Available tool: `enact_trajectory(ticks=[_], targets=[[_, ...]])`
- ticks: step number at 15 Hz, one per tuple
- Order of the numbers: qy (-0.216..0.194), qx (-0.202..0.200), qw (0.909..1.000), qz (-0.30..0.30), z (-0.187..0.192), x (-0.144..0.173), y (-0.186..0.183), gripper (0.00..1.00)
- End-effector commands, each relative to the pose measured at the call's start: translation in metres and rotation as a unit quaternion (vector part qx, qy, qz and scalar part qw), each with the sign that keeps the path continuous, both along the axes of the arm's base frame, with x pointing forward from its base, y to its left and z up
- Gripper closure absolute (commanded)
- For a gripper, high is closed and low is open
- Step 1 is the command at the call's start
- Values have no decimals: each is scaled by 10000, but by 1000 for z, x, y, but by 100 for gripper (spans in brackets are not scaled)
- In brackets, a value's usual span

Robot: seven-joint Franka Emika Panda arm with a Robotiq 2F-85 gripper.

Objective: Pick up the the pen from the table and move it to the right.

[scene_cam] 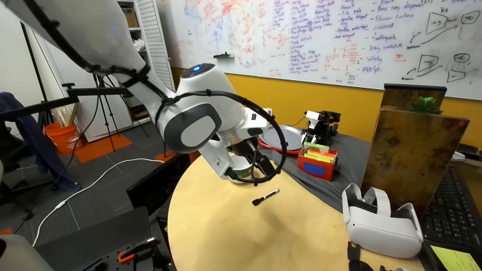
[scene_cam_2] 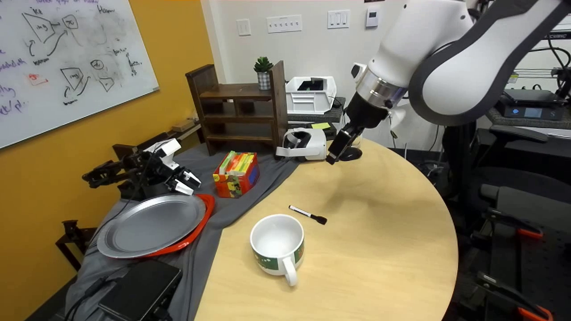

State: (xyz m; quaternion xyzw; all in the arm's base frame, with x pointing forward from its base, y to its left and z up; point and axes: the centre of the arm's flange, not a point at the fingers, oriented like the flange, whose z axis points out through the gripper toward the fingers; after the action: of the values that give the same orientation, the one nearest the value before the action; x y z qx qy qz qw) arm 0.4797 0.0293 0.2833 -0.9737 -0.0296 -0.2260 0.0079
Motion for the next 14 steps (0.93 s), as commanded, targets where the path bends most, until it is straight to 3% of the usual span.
enact_trajectory(ticks=[1,6,14], targets=[[-24,244,9996,116,-23,20,-1,0],[145,376,9985,379,-46,31,16,0],[374,374,9956,775,-78,46,10,0]])
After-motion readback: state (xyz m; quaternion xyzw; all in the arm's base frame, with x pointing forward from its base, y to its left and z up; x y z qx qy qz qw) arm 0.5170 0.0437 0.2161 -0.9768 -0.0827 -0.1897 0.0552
